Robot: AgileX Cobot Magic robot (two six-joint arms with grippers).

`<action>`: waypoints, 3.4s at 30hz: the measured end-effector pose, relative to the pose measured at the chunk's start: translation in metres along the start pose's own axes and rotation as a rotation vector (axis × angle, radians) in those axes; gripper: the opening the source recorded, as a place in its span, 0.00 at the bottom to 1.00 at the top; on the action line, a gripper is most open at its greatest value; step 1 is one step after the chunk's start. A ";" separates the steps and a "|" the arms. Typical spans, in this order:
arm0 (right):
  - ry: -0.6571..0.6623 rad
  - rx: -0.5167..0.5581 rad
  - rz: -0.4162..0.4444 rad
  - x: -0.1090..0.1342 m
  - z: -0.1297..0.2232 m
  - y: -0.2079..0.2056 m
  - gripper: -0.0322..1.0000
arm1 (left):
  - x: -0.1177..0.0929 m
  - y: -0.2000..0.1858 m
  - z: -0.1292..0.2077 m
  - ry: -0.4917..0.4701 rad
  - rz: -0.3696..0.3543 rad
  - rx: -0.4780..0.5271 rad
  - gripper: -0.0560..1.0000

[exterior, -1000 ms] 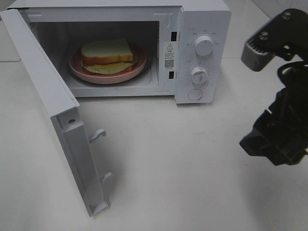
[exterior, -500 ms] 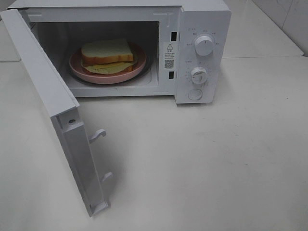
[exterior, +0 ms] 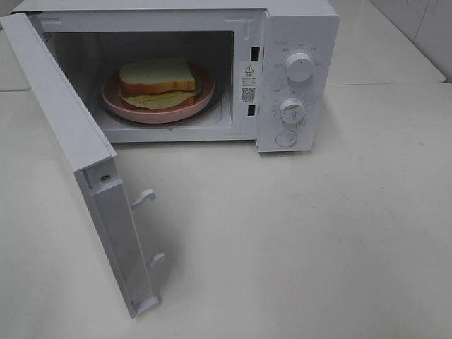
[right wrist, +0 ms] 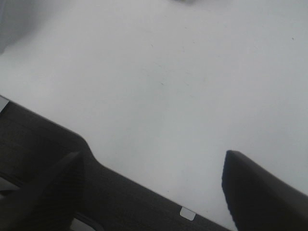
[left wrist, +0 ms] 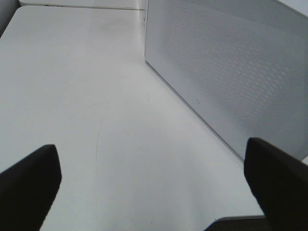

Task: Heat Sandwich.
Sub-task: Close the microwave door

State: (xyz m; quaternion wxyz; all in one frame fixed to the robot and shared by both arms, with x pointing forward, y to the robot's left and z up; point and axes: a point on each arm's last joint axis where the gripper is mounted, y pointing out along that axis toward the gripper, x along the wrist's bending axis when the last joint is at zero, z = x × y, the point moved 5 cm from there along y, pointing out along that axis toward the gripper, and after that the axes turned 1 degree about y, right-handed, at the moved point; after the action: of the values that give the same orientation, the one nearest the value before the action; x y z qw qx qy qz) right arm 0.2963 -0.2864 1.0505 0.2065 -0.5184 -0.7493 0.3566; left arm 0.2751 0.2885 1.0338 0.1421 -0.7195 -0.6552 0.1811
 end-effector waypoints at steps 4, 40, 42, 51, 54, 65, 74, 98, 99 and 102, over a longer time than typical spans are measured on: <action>0.075 -0.026 0.063 -0.005 0.017 0.001 0.77 | 0.000 0.000 0.000 0.000 0.000 0.000 0.98; 0.314 -0.314 0.292 -0.009 0.039 0.002 0.77 | 0.000 0.000 0.000 0.000 0.000 0.000 0.98; 0.314 -0.314 0.292 -0.009 0.039 0.002 0.77 | 0.000 0.000 0.000 0.000 0.000 0.000 0.98; 0.314 -0.314 0.292 -0.009 0.039 0.002 0.77 | 0.000 0.000 0.000 0.000 0.000 0.000 0.98; 0.314 -0.314 0.292 -0.009 0.039 0.002 0.77 | 0.000 0.000 0.000 0.000 0.000 0.000 0.98; 0.314 -0.314 0.292 -0.009 0.039 0.002 0.77 | 0.000 0.000 0.000 0.000 0.000 0.000 0.98; 0.314 -0.314 0.292 -0.009 0.039 0.002 0.76 | 0.000 0.000 0.000 0.000 0.000 0.000 0.98; 0.314 -0.314 0.292 -0.009 0.039 0.002 0.76 | 0.007 -0.002 -0.025 0.031 -0.053 -0.074 0.86; 0.314 -0.314 0.292 -0.009 0.039 0.002 0.76 | 0.008 0.004 -0.029 0.032 -0.057 -0.065 0.82; 0.314 -0.314 0.292 -0.009 0.039 0.002 0.76 | 0.009 0.010 -0.035 0.034 -0.063 -0.062 0.68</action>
State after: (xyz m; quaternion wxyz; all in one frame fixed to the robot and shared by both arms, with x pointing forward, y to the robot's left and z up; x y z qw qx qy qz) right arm 0.2749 -0.3065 1.0236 0.1836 -0.6956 -0.6715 0.1774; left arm 0.3004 0.2972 1.0603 0.1366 -0.7054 -0.6804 0.1441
